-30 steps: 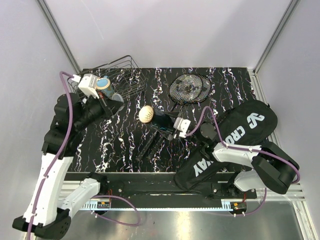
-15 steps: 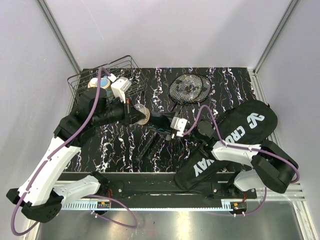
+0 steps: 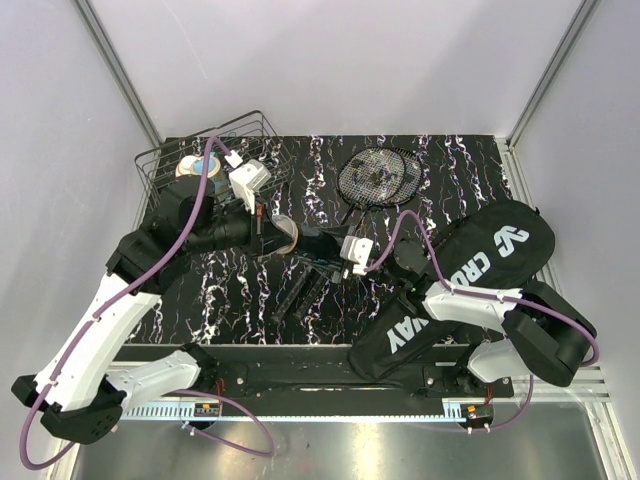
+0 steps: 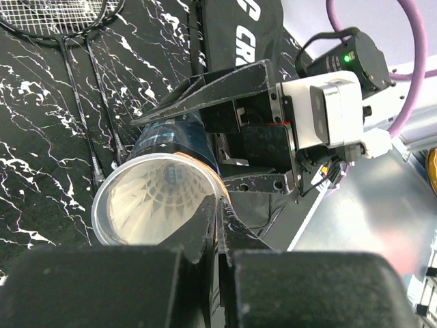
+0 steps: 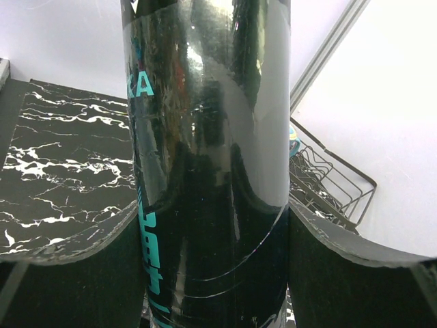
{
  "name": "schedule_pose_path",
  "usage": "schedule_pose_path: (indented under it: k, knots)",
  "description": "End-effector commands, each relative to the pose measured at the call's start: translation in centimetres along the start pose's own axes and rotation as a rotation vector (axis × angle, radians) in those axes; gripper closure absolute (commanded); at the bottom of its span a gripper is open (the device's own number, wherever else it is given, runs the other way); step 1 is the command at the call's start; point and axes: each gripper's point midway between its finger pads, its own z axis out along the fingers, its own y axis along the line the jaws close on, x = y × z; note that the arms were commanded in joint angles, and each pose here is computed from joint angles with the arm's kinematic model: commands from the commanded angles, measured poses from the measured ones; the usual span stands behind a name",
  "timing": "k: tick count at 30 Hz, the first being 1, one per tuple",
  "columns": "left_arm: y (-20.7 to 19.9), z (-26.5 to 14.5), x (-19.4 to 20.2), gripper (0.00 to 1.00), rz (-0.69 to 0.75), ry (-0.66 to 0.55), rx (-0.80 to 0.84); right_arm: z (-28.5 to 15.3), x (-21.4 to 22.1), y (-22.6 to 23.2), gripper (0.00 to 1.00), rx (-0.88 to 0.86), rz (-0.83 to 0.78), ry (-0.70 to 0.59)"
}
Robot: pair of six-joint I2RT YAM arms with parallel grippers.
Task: Pack up the badminton gear
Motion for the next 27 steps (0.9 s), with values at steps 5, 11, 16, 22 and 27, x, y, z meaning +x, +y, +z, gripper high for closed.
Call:
schedule_pose_path:
  k: [5,11,16,22,27]
  knots:
    - [-3.2,-0.6,1.0,1.0,0.06,0.104,0.189,0.2,-1.8,0.4,0.59,-0.029,0.0,-0.052]
    - [-5.0,-1.8,0.7,1.0,0.101,0.091,0.277,0.0,-2.3,0.8,0.59,-0.049,-0.016,-0.074]
    - [-5.9,-2.1,0.7,1.0,0.097,0.092,0.325,-0.3,-2.6,0.8,0.58,-0.048,-0.024,-0.087]
    - [-5.9,-2.3,0.5,1.0,0.099,0.084,0.322,-0.4,-2.6,0.9,0.58,-0.046,-0.026,-0.088]
    - [-5.6,-2.0,0.6,1.0,0.082,0.096,0.301,-0.3,-2.6,0.8,0.58,-0.038,-0.027,-0.086]
